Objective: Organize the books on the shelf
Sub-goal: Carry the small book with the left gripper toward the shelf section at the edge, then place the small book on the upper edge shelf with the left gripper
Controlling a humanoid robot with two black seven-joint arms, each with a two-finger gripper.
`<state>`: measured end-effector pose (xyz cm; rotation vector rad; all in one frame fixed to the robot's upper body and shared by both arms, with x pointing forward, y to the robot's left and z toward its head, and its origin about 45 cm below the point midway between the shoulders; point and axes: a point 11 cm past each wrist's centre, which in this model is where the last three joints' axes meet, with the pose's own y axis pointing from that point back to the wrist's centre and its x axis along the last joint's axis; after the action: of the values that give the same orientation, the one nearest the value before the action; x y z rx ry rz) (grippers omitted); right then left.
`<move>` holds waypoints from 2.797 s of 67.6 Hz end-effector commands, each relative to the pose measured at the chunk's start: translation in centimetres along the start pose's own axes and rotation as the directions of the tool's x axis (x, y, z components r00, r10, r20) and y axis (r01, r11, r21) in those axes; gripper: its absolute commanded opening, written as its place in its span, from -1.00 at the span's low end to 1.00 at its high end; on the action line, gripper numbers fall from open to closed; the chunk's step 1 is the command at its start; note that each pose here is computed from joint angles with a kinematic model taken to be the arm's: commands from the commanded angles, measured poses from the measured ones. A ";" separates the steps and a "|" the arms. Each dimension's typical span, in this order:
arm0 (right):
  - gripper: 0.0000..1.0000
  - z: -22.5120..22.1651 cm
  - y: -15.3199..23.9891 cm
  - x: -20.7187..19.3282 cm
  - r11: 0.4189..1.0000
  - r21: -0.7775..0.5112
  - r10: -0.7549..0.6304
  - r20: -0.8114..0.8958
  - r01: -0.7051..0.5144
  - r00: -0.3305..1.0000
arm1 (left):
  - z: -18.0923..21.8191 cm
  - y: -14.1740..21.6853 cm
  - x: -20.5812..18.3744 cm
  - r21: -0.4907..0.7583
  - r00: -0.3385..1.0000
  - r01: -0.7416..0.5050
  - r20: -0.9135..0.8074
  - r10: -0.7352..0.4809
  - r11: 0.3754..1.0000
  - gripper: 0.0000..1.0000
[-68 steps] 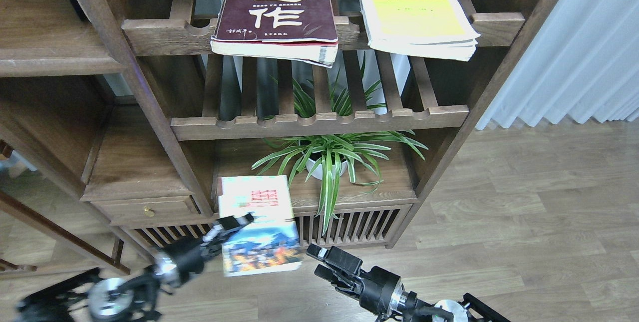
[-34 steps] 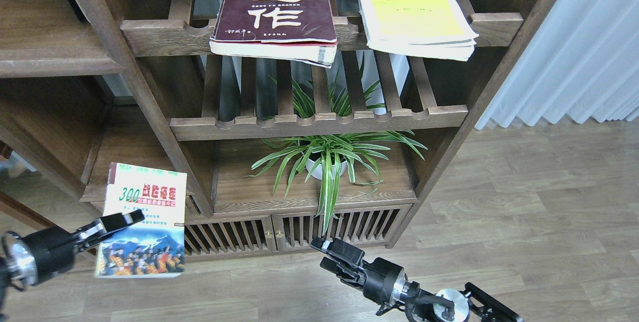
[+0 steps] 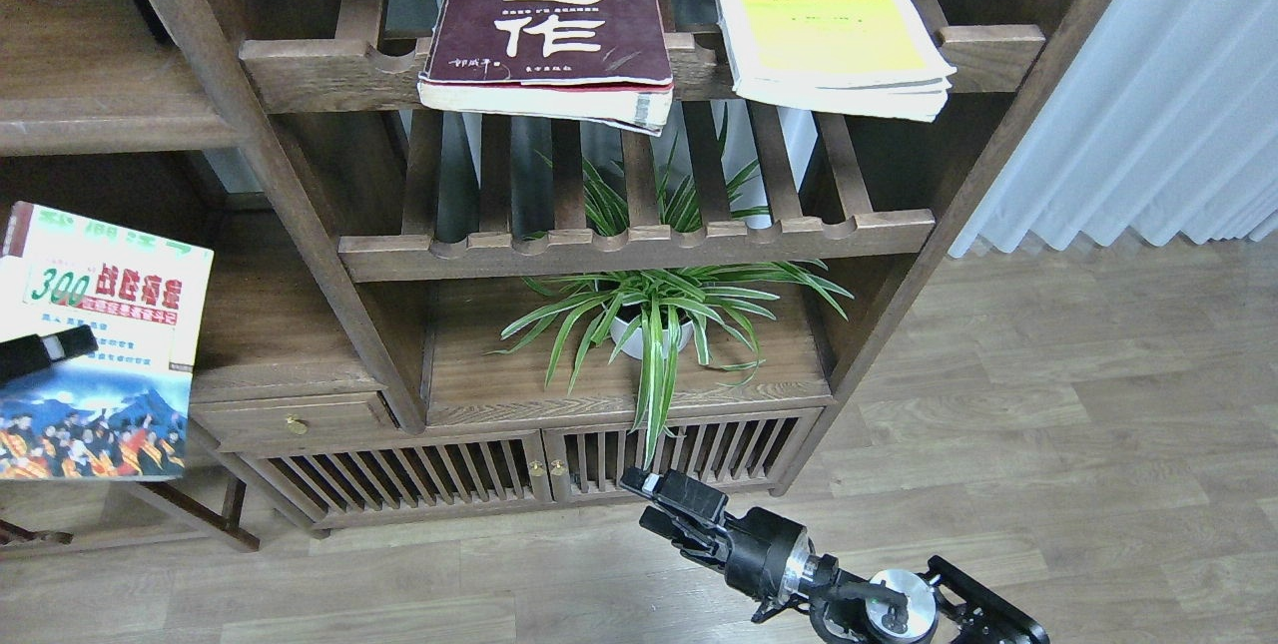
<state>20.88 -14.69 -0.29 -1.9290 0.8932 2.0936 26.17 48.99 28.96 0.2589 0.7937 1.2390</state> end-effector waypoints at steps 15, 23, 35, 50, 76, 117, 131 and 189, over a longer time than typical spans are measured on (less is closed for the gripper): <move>1.00 -0.1 0.1 0.1 1.000 0.002 0.005 0.001 -0.005 1.000 | 8.1 3.7 -2.1 -0.169 0.989 -0.011 0.143 0.035 0.986 -0.99; 1.00 -0.2 0.1 0.1 1.000 0.003 0.005 0.001 -0.005 1.000 | 10.5 4.9 -2.7 -0.227 0.982 -0.011 0.180 0.053 0.974 -0.99; 1.00 -0.3 0.1 0.1 1.000 0.007 0.005 0.000 -0.005 1.000 | 12.6 6.0 -3.6 -0.278 0.975 -0.002 0.214 0.064 0.961 -0.99; 1.00 -0.3 0.1 0.2 1.000 0.007 0.009 0.002 -0.009 1.000 | 15.1 7.4 -3.3 -0.358 0.972 -0.007 0.218 0.091 0.934 -0.99; 1.00 -0.2 0.0 0.1 1.000 0.003 0.004 0.000 -0.004 1.000 | 15.4 5.4 -1.5 -0.336 0.988 -0.004 0.147 0.057 0.942 -0.99; 1.00 0.0 0.2 0.2 1.000 0.007 0.004 0.006 -0.004 1.000 | 17.6 1.7 0.0 -0.388 0.999 0.029 0.046 -0.012 0.921 -0.99; 1.00 -0.1 0.2 0.2 1.000 0.009 0.005 0.007 -0.005 1.000 | 19.2 0.4 -0.7 -0.405 0.999 0.042 0.049 -0.024 0.913 -0.99; 1.00 0.0 0.3 0.4 1.000 0.011 0.008 0.012 -0.008 1.000 | 23.2 -2.9 -1.7 -0.498 0.998 0.043 -0.008 -0.055 0.866 -0.99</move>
<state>20.71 -15.03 -0.55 -1.9108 0.9098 2.0968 42.97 52.66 44.95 -0.1979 0.4572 1.3694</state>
